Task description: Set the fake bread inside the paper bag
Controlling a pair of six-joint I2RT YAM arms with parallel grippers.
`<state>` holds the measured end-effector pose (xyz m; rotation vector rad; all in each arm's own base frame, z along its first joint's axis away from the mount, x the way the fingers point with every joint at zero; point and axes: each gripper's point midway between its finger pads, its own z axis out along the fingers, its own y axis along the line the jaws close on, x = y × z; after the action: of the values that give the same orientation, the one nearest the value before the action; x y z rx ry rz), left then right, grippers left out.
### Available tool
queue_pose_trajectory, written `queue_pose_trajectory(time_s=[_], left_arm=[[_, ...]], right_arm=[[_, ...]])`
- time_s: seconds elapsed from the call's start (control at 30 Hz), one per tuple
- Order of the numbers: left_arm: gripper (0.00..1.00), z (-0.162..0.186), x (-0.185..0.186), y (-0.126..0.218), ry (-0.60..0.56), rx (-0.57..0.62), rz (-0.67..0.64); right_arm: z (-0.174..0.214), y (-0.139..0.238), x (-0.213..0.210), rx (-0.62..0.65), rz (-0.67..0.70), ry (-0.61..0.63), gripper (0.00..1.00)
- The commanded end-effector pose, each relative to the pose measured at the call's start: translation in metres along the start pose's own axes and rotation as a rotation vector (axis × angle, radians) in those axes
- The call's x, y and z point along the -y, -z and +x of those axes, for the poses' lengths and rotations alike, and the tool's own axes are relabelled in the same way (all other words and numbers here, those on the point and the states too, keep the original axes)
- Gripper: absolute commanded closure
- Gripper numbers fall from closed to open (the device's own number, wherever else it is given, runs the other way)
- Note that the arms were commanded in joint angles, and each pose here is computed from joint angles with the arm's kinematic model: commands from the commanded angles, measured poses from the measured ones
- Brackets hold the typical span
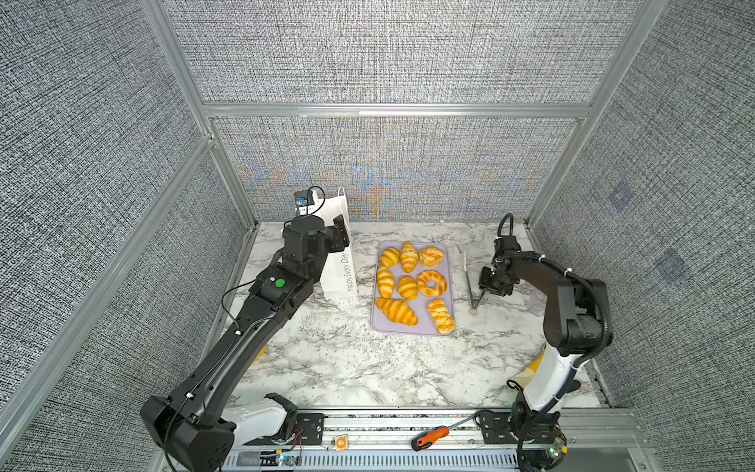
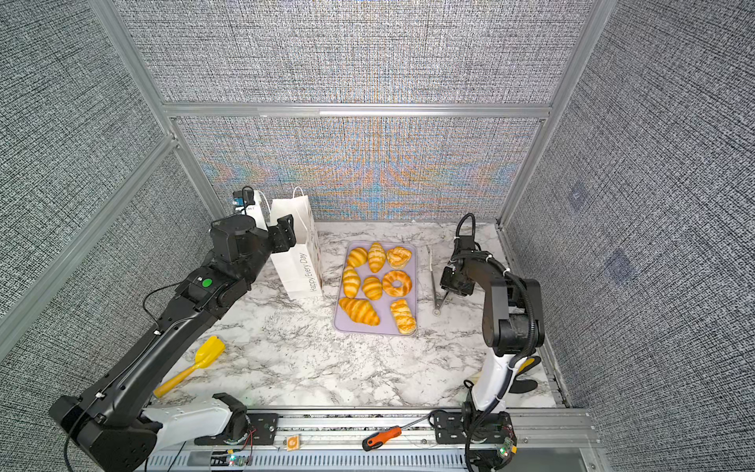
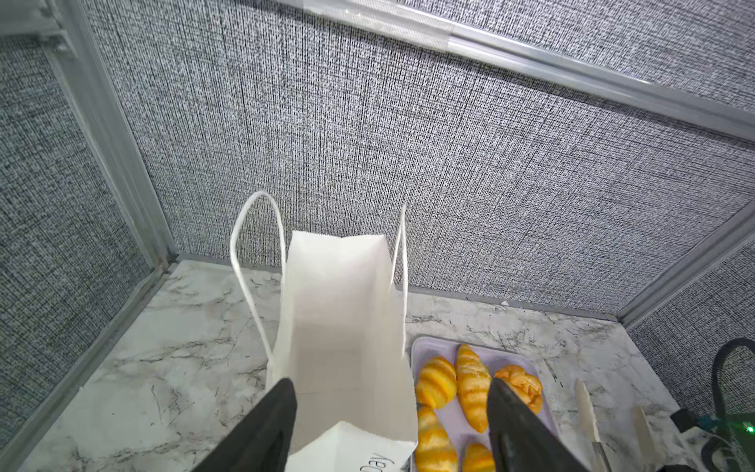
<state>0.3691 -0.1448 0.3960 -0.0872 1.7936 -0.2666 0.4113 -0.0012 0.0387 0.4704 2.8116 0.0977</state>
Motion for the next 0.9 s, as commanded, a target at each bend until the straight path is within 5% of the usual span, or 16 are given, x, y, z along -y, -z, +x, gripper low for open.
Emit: queue_pose_trajectory(time_s=[0.0, 0.23, 0.5, 0.87], left_arm=[[0.25, -0.021, 0.01, 0.0, -0.029, 0.073, 0.014], [0.25, -0.021, 0.05, -0.009, -0.115, 0.075, 0.121], [0.24, -0.039, 0.095, -0.017, -0.131, 0.12, 0.268], [0.11, -0.029, 0.22, -0.053, -0.16, 0.022, 0.795]], right_arm=[[-0.001, -0.001, 0.003, -0.005, 0.022, -0.013, 0.65], [-0.013, 0.006, 0.001, 0.028, 0.024, -0.006, 0.99], [-0.046, 0.055, -0.023, 0.11, -0.136, 0.017, 1.0], [-0.086, 0.139, -0.099, 0.224, -0.556, 0.177, 1.0]])
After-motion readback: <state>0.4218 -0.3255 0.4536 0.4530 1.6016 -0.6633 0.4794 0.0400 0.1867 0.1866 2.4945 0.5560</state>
